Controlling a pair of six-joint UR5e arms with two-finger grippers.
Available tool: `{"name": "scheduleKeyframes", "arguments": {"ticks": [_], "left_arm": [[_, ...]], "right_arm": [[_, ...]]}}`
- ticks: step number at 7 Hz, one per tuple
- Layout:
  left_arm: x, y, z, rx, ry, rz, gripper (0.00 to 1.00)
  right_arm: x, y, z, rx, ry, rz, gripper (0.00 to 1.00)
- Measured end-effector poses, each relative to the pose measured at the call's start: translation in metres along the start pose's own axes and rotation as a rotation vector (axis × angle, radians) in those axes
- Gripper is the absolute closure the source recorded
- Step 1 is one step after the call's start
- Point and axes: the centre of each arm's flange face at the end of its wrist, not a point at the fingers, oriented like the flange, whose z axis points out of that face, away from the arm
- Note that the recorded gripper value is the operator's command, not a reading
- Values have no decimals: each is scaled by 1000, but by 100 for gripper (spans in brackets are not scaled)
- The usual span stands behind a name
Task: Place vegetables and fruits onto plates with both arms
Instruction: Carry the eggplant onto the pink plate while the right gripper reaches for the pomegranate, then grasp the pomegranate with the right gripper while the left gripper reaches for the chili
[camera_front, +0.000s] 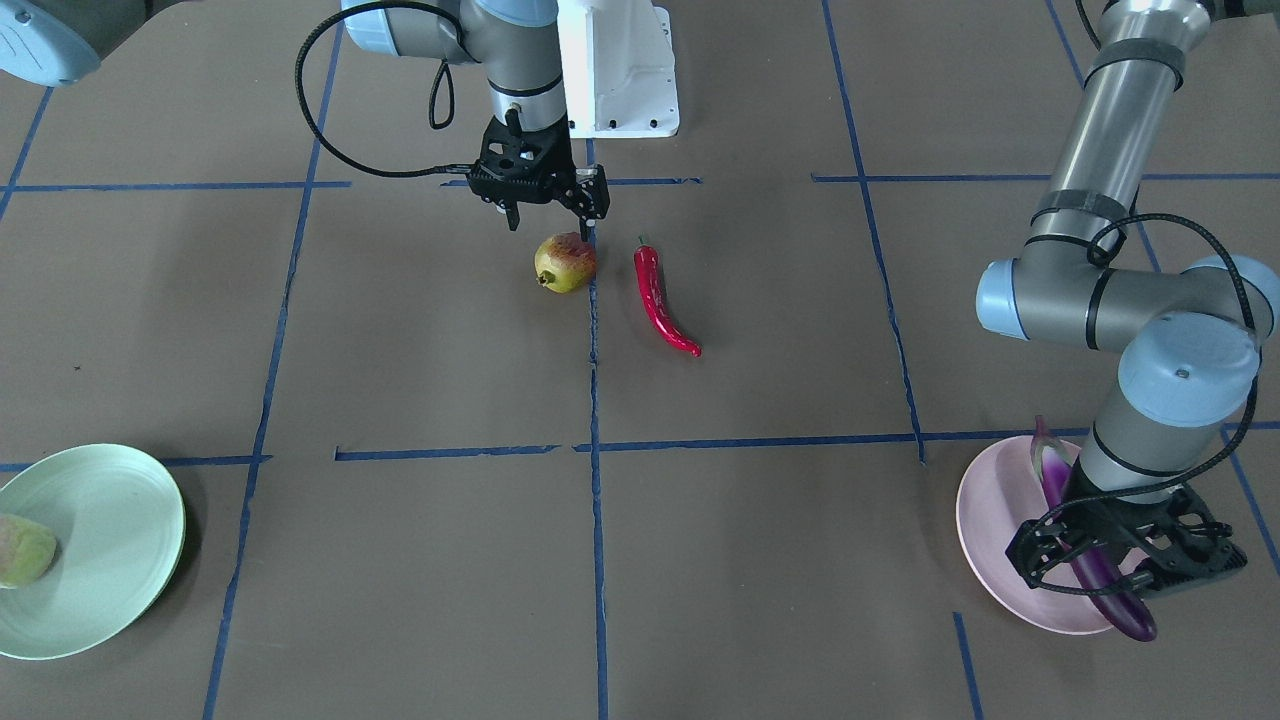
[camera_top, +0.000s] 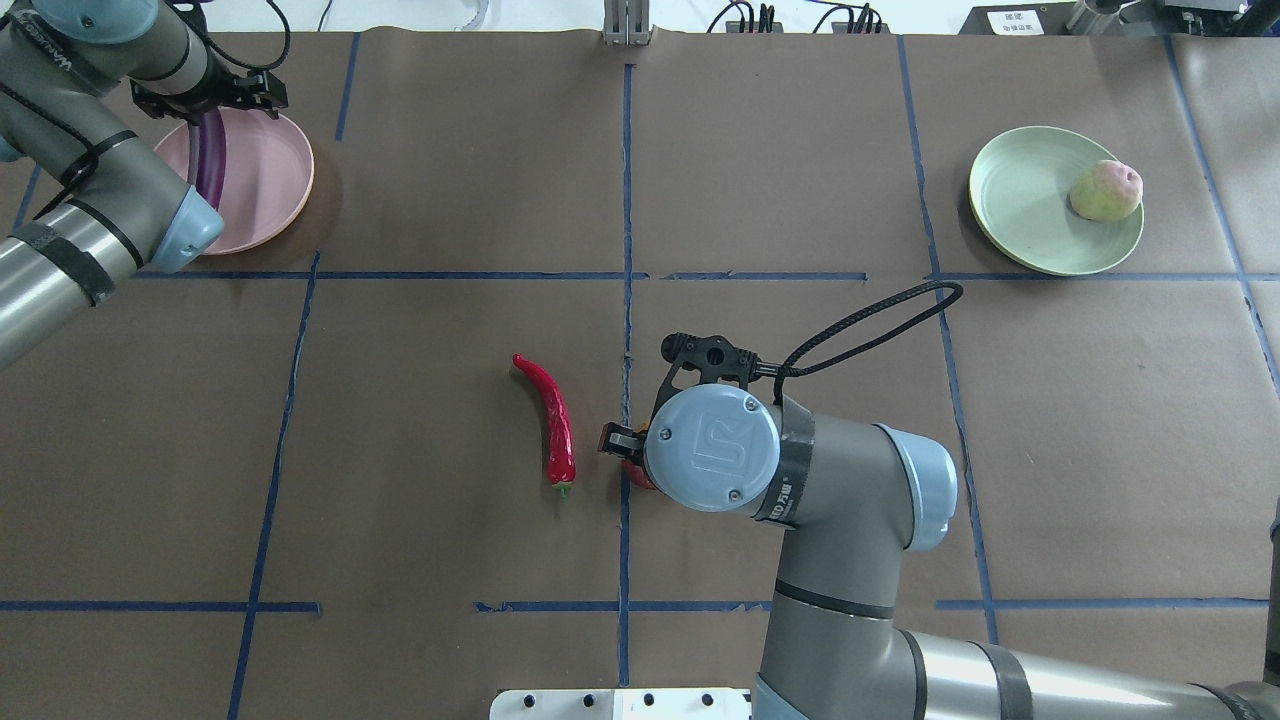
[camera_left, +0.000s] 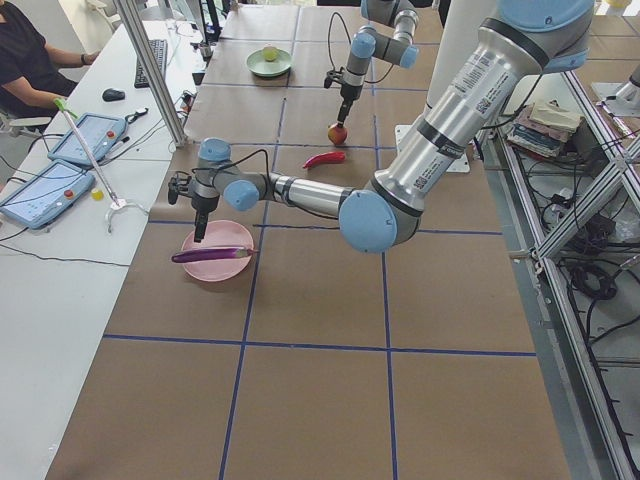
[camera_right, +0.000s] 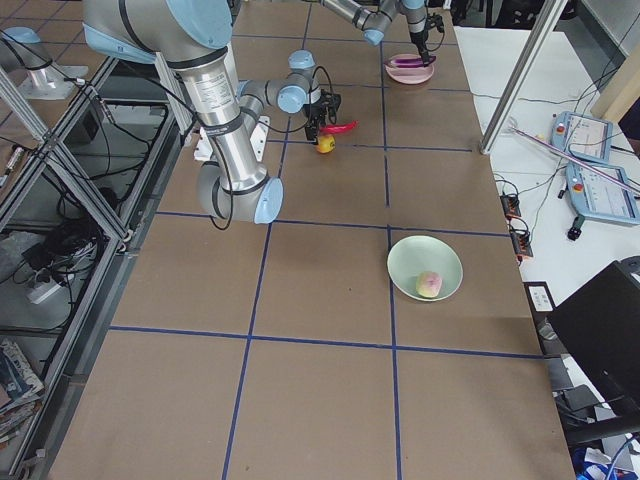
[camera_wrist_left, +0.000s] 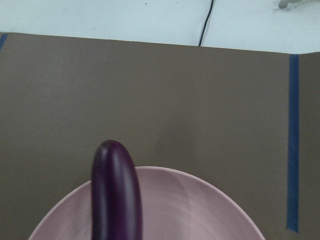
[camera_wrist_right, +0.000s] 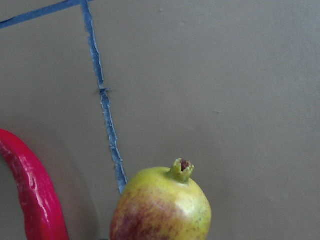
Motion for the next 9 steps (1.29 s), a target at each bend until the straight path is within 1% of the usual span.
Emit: {"name": "scheduleKeyframes", "arguments": {"ticks": [2,3,4,5,6,7,8,9], "left_arm": [[30,40,-18,-28,76,-80,0],[45,61,-28,-39,110,-118,0],[64,86,-39,-66,150,-154,0],[94,120,-52,-115,202,-194,0],[130,164,-68,-176,254,-239,0],[156,197,-86,-224,285,-286,0],[182,232,-104,-279,278,-320,0],[215,278,-124,-342,232,-320,0]], "right_arm": [[-10,-1,19,28,29,14,0],[-10,-2,28,40,40,15,21],[-12,-3,35,45,39,16,83],[-13,-4,40,47,35,13,100],[-12,-9,39,49,32,7,100],[-6,-31,22,58,15,-1,100],[15,-74,-10,67,0,-31,100],[47,-128,-37,77,9,-89,100]]}}
